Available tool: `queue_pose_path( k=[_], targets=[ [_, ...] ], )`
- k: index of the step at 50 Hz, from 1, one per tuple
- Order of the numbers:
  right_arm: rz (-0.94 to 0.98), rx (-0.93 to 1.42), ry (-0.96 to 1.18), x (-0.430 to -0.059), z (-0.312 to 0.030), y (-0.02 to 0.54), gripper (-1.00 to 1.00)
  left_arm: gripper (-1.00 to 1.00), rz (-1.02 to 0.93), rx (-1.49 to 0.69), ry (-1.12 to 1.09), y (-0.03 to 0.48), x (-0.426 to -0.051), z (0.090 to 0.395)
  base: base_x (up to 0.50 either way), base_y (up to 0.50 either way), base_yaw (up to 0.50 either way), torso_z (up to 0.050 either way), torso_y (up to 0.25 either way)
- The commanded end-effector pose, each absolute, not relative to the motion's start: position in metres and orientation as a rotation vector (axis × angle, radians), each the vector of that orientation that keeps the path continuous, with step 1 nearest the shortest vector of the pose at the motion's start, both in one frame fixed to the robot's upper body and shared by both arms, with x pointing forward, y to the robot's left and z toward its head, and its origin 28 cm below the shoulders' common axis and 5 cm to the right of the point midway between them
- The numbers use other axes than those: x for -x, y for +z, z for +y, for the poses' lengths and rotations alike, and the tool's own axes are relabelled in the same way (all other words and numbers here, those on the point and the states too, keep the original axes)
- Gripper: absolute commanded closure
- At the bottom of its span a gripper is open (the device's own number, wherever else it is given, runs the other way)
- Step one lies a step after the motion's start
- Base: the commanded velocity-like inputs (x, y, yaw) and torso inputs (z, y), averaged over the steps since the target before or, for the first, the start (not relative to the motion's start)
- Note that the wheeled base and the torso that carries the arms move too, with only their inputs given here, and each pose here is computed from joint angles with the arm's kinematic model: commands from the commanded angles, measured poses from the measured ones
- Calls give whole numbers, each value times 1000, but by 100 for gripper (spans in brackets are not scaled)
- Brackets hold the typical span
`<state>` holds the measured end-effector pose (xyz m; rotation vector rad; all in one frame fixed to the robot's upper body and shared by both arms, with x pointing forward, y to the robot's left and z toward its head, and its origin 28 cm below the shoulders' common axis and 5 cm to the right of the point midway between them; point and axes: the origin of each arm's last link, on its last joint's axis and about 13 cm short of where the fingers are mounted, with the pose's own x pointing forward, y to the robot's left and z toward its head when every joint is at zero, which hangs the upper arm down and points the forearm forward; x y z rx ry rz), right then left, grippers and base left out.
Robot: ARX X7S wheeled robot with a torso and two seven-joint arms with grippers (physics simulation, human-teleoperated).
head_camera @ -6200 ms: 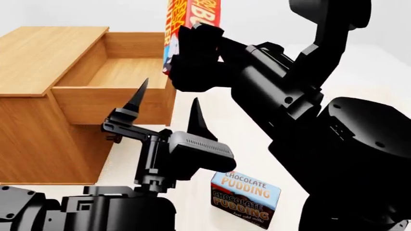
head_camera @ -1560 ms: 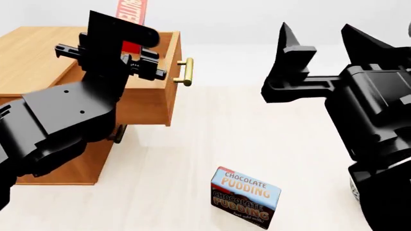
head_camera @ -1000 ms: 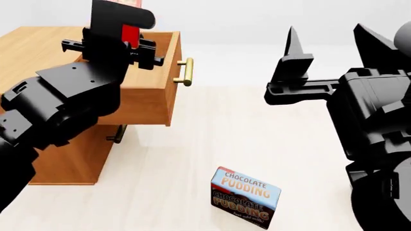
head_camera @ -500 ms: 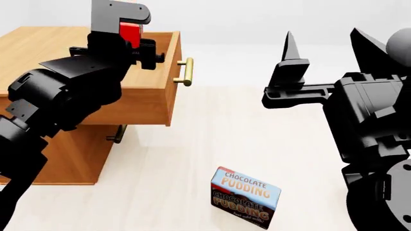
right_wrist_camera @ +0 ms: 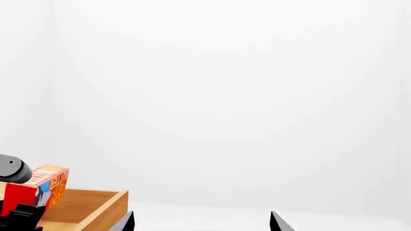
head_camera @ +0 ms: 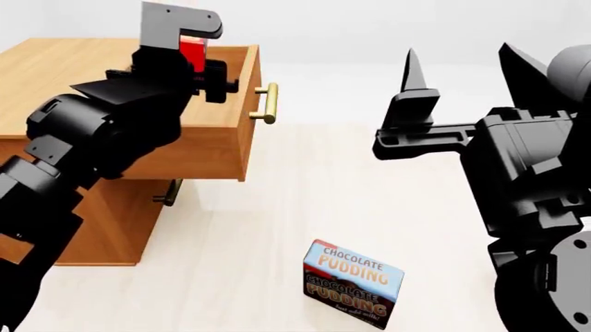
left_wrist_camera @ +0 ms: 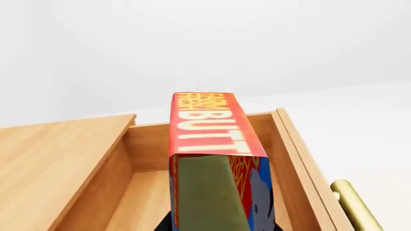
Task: Put the butter at the back in the top drawer of the cabinet and close it.
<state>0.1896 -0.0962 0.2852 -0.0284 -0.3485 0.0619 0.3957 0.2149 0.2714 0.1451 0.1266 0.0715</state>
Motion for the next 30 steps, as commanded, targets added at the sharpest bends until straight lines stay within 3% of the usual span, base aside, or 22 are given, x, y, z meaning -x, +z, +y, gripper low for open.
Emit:
queue_pose_path(
  k=[1, 30],
  targets=[
    [-346, 32, 65, -189, -96, 284, -100, 100, 78, -190, 128, 279, -406, 213, 0, 0, 0, 0, 0],
    [-340, 38, 70, -191, -95, 281, -100, 100, 102, -187, 153, 274, -414, 217, 0, 0, 0, 0, 1]
  ],
)
